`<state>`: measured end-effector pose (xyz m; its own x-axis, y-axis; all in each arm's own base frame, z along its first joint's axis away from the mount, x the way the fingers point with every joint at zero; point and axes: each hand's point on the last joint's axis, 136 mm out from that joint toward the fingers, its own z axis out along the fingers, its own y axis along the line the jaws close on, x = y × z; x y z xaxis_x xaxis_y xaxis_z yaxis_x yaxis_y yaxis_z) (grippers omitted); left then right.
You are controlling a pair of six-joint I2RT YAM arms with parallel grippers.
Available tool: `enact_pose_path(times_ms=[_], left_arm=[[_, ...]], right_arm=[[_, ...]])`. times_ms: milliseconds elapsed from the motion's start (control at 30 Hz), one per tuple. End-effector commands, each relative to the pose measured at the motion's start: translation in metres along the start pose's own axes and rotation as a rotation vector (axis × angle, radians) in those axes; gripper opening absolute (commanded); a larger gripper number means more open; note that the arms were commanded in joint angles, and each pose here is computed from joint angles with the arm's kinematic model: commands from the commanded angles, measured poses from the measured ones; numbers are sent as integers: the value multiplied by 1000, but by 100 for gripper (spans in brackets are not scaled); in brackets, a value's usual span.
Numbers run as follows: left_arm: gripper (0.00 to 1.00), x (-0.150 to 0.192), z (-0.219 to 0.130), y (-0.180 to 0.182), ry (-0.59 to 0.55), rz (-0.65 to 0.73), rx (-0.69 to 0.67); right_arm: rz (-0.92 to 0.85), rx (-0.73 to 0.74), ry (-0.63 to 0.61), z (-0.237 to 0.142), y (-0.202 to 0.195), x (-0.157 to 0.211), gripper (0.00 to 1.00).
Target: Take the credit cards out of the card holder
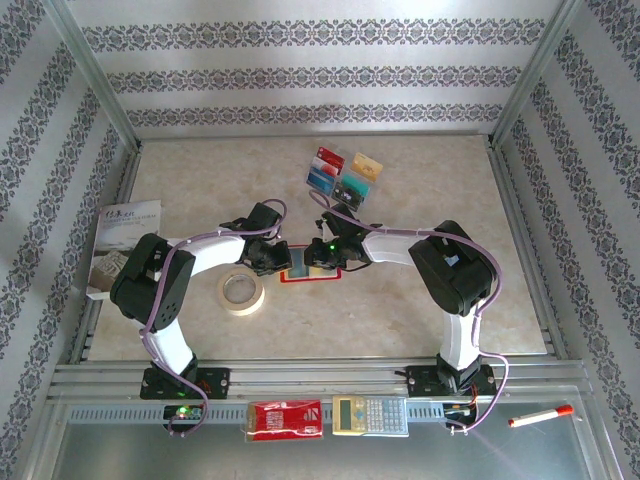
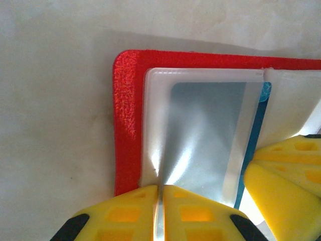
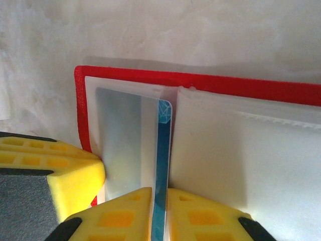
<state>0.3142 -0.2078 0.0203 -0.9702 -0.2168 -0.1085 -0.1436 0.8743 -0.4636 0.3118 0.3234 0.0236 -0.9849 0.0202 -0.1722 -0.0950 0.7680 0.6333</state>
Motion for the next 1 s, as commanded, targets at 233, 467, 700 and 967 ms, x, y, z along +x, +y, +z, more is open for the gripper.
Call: enact_pose_path(times_ms=[233, 467, 700, 967], left_arm=[[14, 8, 7, 28, 25, -15, -91], [14, 7, 6, 27, 23, -10, -92], [15, -2, -12, 17, -24, 13, -85], [18, -16, -39, -14, -90, 58, 11]], right_arm=[[-3, 80, 47, 15, -14, 11, 18], [3, 18, 38, 10, -7, 7, 10], [12, 4, -10, -7, -11, -4, 2], [16, 14, -16, -18, -20, -5, 0]])
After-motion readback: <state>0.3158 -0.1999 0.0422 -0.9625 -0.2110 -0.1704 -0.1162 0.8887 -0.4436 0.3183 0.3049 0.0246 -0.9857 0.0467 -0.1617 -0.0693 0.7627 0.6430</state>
